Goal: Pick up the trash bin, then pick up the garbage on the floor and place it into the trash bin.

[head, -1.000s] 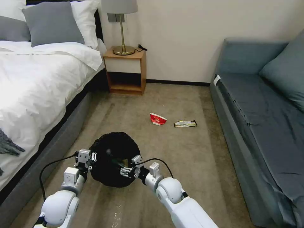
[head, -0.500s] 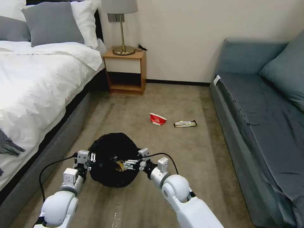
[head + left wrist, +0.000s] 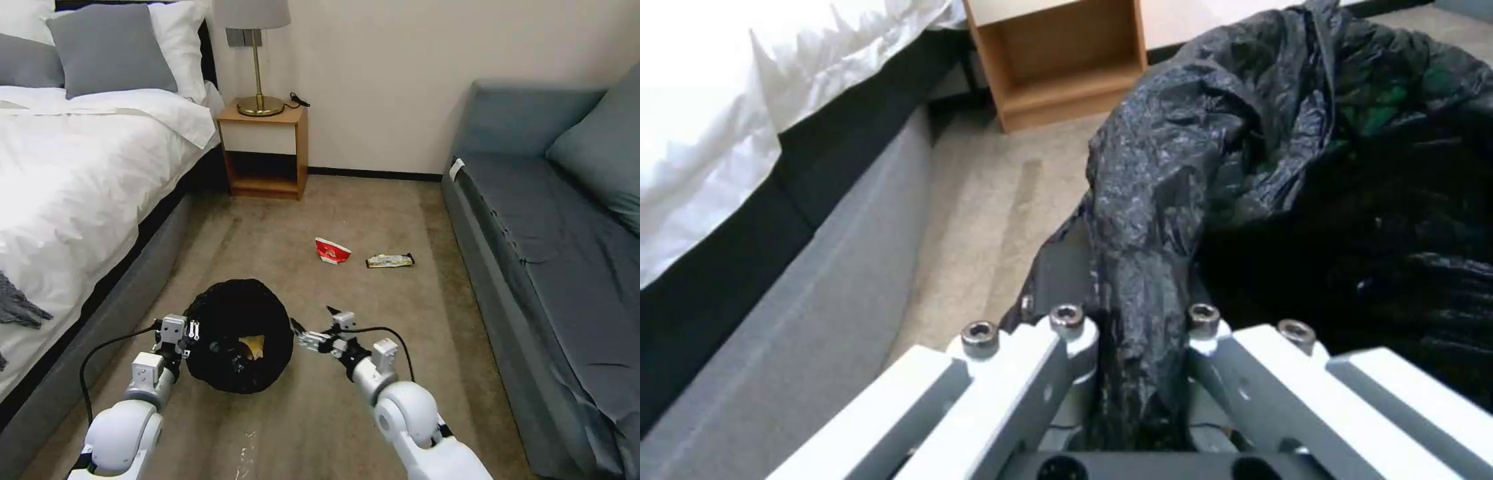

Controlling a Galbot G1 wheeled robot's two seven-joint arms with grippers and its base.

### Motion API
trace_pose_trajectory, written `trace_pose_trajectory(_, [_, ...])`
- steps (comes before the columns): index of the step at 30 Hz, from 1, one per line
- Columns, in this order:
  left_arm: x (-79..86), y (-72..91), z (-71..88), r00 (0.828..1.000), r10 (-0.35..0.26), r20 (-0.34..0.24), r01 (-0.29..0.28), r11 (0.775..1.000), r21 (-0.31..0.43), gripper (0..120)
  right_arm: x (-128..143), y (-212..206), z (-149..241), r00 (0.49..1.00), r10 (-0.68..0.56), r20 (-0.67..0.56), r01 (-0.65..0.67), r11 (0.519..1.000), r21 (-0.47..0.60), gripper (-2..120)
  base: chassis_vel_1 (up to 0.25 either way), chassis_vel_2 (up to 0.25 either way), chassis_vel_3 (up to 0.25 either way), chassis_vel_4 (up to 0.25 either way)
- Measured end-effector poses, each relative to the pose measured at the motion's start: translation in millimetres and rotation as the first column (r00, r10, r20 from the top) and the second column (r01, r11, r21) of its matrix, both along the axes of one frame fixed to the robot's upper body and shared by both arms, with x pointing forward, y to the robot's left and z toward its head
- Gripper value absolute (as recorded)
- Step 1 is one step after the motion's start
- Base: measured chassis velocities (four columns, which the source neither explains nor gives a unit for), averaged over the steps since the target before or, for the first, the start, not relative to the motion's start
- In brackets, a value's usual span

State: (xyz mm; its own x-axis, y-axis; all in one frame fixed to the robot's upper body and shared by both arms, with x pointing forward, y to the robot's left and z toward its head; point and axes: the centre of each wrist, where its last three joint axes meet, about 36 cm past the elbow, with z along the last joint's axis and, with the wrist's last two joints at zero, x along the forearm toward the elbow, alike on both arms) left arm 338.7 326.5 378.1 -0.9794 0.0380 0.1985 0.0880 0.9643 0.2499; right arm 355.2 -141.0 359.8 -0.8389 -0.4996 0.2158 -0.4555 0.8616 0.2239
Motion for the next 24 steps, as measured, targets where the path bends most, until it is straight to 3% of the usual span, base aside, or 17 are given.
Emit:
trace_pose_trajectory(11, [-5.1, -5.2, 3.0, 1.000, -0.003, 0.017, 0.003, 1.000, 0.013, 3, -24.2, -41.5, -7.6, 0.992, -0.127, 0.014, 0.128, 0.983, -0.130, 100, 0.000, 0.000, 0.000, 0.000])
trace_pose_trajectory(24, [-11.7, 3.4, 4.1, 0.999, 0.005, 0.034, -0.006, 1.000, 0.030, 3, -44.4, -74.2, -28.3, 0.956, -0.292, 0.033, 0.290, 0.918, -0.271, 100, 0.000, 0.000, 0.000, 0.000])
